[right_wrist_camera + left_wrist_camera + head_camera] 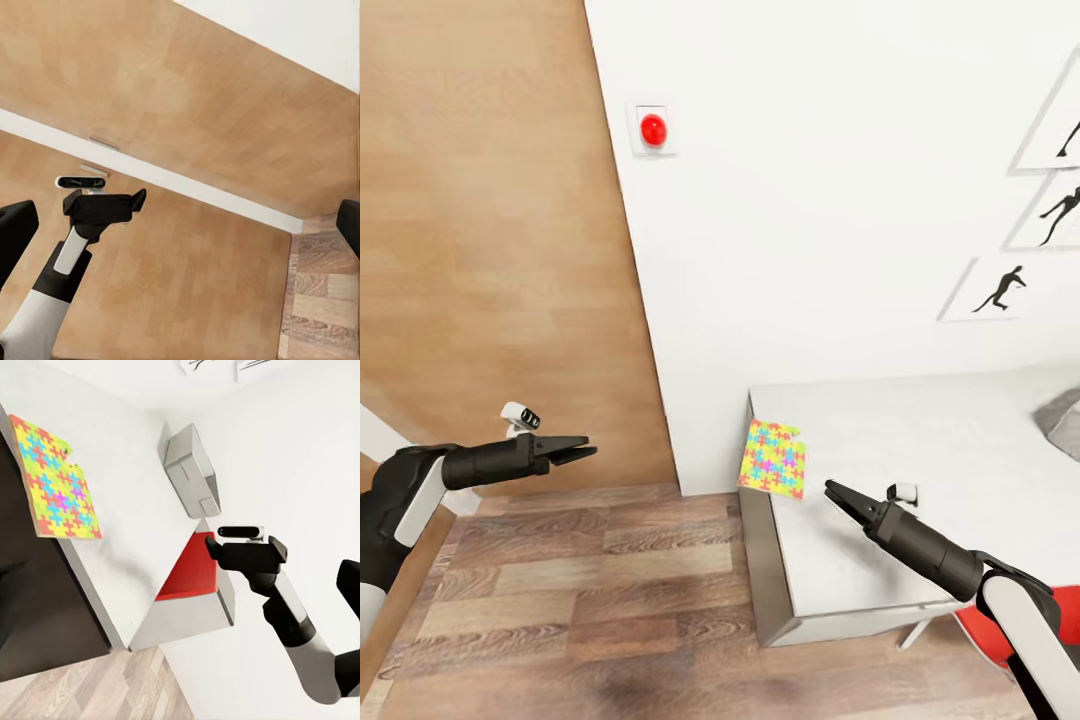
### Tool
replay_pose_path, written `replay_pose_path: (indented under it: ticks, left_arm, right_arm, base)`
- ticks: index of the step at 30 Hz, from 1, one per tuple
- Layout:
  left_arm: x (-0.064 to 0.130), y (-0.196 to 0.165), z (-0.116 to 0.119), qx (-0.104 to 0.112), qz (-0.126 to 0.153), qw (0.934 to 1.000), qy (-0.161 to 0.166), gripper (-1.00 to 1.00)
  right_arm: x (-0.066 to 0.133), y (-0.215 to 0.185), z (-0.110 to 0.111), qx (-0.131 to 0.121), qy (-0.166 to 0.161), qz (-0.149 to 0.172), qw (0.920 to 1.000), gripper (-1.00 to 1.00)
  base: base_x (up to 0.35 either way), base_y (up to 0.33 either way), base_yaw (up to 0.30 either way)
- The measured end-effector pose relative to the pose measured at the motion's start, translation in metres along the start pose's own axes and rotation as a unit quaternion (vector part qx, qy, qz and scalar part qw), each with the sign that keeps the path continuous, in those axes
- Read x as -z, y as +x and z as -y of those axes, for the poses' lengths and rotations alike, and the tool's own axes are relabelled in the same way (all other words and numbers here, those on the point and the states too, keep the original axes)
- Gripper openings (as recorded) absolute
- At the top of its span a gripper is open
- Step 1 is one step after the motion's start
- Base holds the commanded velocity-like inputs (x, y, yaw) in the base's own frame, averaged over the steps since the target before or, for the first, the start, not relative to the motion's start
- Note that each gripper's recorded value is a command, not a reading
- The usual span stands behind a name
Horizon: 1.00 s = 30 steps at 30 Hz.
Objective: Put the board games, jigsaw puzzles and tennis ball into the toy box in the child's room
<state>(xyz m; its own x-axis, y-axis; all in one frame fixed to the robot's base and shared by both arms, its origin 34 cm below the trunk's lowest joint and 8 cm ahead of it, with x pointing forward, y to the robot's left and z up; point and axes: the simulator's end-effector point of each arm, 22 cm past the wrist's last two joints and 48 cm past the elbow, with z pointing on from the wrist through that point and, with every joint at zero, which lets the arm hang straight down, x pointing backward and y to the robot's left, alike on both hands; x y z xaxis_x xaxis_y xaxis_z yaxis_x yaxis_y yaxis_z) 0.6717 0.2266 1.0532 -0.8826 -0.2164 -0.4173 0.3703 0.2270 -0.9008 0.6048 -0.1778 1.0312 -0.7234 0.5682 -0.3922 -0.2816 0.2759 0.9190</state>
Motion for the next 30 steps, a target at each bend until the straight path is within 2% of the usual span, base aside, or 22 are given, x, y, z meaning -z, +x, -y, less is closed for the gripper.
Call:
replay_pose_path:
  ticks: [8,17,30]
  left_arm:
    - [0.001,-0.002,0.005,-0.005,0.001,1.0,0.001,1.0]
    - [0.002,-0.004,0.011,-0.01,0.003,0.9999,0.002,1.0]
    - [0.004,-0.007,0.021,-0.018,0.004,0.9998,0.007,1.0]
  right_arm:
    - [-0.001,-0.001,-0.005,0.002,-0.004,0.003,1.0,1.0]
    - [-0.001,-0.01,-0.011,0.018,-0.009,0.022,0.9995,1.0]
    - [-0.002,-0.012,-0.019,0.026,-0.014,0.025,0.9993,1.0]
  base:
    - [0.139,-0.167,-0.19]
    - [0.01,-0.013,-0.197]
    - [0.0,0.025,-0.198]
